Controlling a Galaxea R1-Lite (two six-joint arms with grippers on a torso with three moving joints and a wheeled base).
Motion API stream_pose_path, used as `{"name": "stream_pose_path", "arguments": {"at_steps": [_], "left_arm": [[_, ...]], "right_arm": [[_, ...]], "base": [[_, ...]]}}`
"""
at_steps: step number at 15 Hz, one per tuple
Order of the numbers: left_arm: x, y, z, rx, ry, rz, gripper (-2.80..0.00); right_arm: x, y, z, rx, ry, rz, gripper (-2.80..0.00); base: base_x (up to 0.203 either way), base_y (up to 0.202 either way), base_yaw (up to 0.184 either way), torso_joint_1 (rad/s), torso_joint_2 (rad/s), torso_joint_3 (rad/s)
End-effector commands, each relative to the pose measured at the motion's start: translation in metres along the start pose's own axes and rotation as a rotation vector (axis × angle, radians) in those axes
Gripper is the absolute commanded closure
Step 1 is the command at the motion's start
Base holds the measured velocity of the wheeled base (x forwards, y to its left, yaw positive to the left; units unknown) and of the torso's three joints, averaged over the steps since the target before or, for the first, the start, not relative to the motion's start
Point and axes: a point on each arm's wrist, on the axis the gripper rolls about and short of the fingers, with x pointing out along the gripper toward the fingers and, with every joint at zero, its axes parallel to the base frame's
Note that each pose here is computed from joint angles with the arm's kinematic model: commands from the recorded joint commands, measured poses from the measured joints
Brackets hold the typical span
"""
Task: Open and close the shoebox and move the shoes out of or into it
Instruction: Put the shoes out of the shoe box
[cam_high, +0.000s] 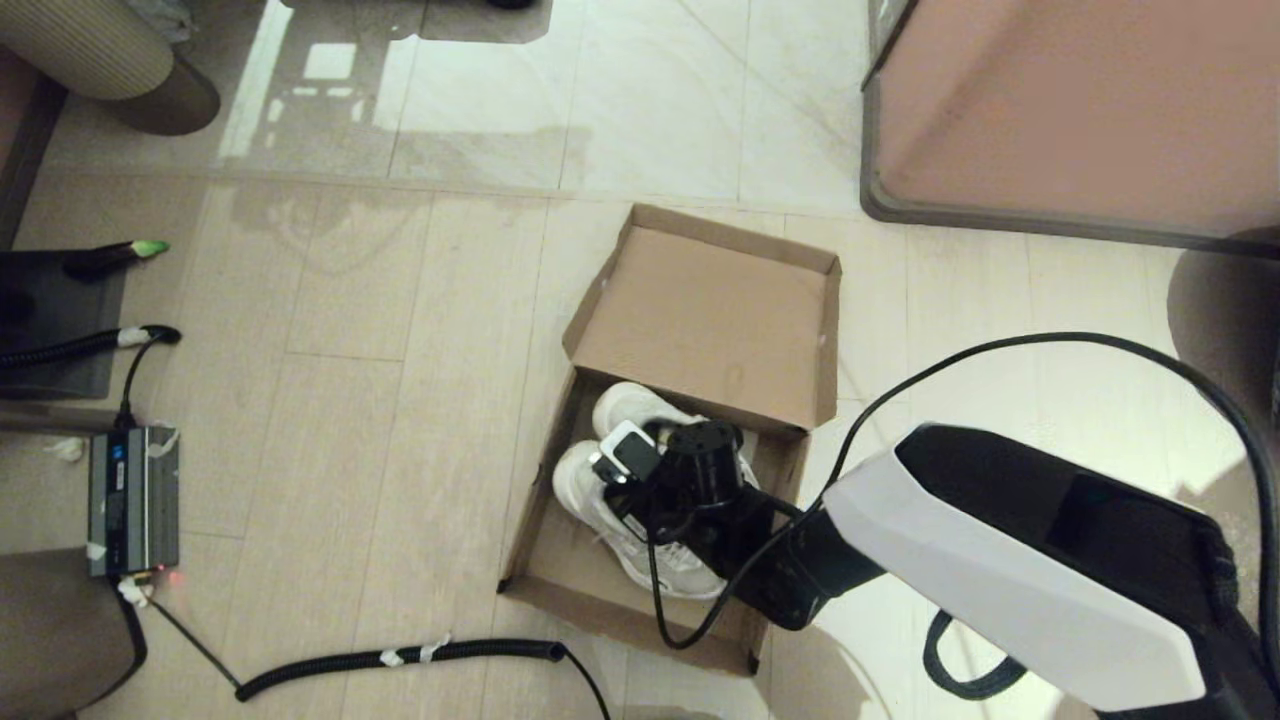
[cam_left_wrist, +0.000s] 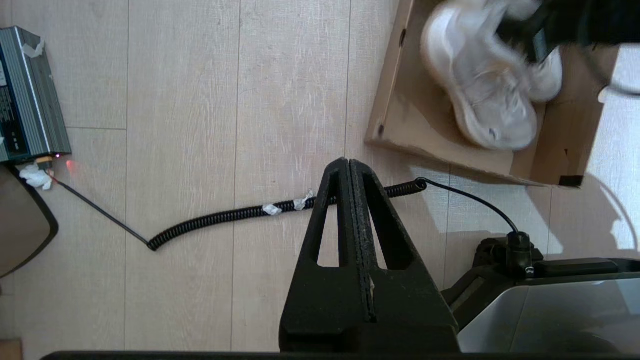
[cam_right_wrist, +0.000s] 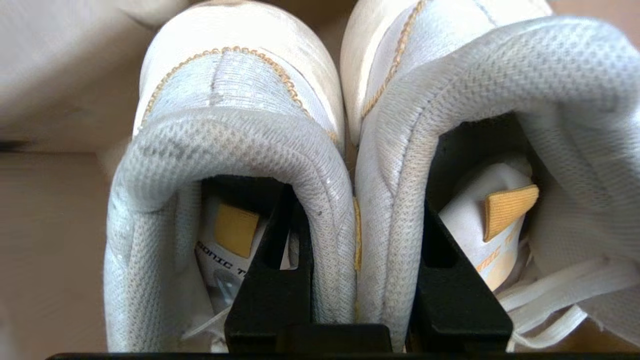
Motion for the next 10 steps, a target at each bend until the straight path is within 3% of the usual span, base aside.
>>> {"name": "stream_pose_path", "arguments": {"at_steps": [1,5,10], "left_arm": [[0.0,0.0,0.0,0.001,0.001,0.0,0.0],[0.0,0.0,0.0,-0.001,0.0,0.0,0.0],[0.0,0.0,0.0,-0.001,0.001,0.001,0.0]], "right_arm": [[-0.031,-0.018,0.028,0.007,-0.052,-0.009,0.0],[-0.074,-0.038,0.048,0.037,-0.113,-0.028,0.0],[-0.125,-0.076,0.082,0.165,-0.196,-0.136,0.0]], "base": [[0.0,0.0,0.0,0.0,0.0,0.0],[0.0,0.0,0.0,0.0,0.0,0.0],[0.0,0.0,0.0,0.0,0.0,0.0]]}}
